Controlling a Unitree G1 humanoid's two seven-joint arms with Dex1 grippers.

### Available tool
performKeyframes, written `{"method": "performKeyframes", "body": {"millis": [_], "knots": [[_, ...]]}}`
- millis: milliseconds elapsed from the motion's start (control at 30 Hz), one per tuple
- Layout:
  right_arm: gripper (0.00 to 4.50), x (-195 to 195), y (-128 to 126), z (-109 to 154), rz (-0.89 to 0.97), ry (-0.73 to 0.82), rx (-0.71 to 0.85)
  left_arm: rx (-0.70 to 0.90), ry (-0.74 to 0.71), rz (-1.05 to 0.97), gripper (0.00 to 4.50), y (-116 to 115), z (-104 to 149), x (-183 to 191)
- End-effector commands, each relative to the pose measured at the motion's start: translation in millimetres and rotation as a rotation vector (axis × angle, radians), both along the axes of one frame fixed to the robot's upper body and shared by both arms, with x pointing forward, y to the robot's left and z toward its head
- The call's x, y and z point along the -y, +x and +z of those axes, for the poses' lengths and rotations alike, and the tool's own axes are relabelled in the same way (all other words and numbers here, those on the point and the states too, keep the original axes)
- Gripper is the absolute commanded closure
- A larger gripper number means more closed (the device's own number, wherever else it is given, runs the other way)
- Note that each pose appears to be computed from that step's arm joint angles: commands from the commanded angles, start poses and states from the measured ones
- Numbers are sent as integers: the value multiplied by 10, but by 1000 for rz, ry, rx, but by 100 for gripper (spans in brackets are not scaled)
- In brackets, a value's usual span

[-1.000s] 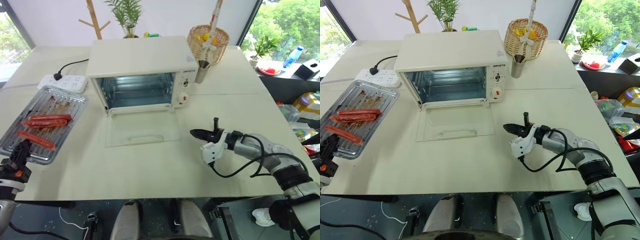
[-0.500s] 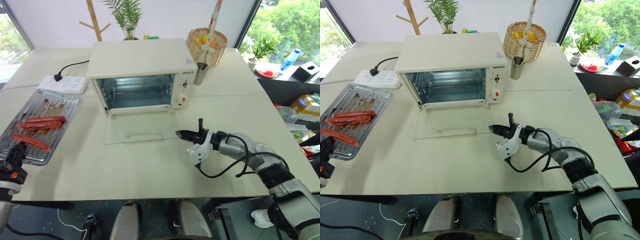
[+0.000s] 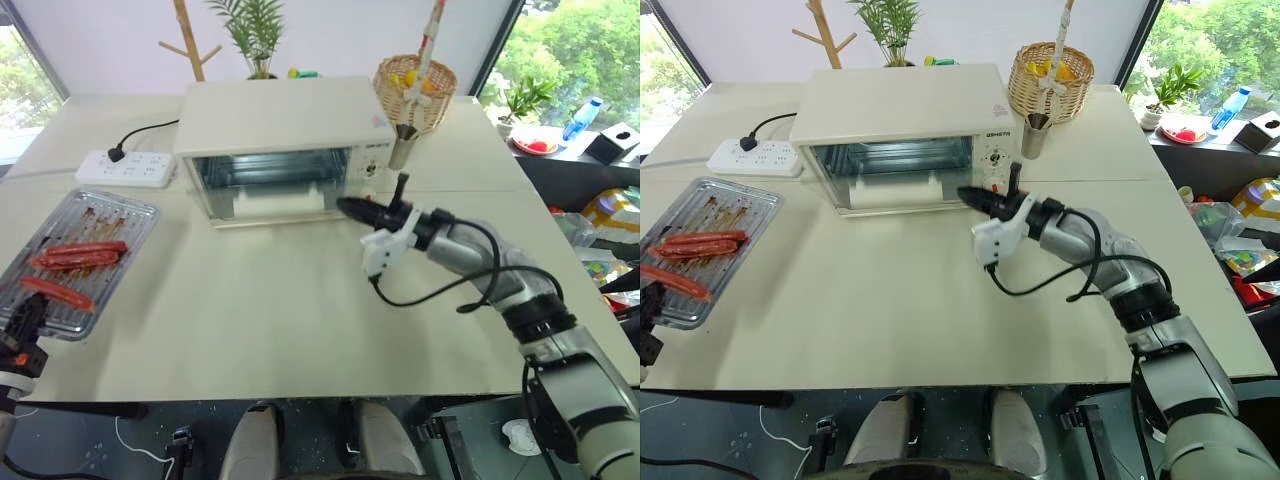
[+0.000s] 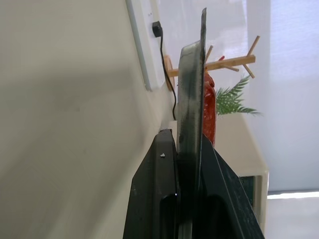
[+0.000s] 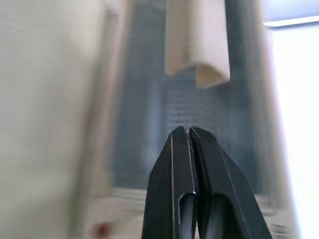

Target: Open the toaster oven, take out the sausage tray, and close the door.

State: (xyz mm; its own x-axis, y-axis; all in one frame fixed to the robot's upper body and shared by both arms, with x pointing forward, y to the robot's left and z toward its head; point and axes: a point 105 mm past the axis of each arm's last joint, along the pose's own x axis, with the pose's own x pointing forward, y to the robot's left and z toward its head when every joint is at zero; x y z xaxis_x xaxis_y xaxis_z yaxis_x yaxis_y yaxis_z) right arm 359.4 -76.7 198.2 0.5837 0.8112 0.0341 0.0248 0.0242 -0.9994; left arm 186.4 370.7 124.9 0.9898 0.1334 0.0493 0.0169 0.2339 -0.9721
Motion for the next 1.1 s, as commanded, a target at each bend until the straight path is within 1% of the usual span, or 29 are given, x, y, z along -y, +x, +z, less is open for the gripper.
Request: {"method": "performKeyframes", "body": {"millis": [33, 167, 333, 467, 533, 633, 733, 800, 833, 967, 1100], "knots": [[444, 20, 47, 144, -19, 50, 36, 35, 27, -37, 450, -7, 98, 28], [444, 41, 5, 42, -11, 22, 15, 11, 41, -114, 450, -66, 46, 121], [444, 147, -52, -94, -22, -16, -5, -46, 63, -279, 450, -180, -24, 313], [444, 256, -116, -164, -34, -44, -20, -136, 97, -526, 450, -281, -87, 638], [444, 324, -183, -189, -36, -54, -38, -164, 120, -662, 450, -281, -93, 797], [444, 372, -375, -244, 7, -58, -109, -167, 169, -811, 450, -165, -81, 950], [444, 402, -605, -294, 49, 16, -289, -151, 200, -910, 450, 9, -80, 1064], [444, 409, -722, -273, 67, 57, -369, -133, 211, -959, 450, 102, -66, 1117], [444, 422, -817, -225, 79, 104, -446, -118, 227, -1001, 450, 193, -48, 1175], [444, 499, -1118, -100, 83, 323, -863, -109, 299, -1141, 450, 470, -41, 1370], [444, 583, -1344, -90, 62, 399, -1117, -106, 356, -1223, 450, 682, -55, 1474]]}}
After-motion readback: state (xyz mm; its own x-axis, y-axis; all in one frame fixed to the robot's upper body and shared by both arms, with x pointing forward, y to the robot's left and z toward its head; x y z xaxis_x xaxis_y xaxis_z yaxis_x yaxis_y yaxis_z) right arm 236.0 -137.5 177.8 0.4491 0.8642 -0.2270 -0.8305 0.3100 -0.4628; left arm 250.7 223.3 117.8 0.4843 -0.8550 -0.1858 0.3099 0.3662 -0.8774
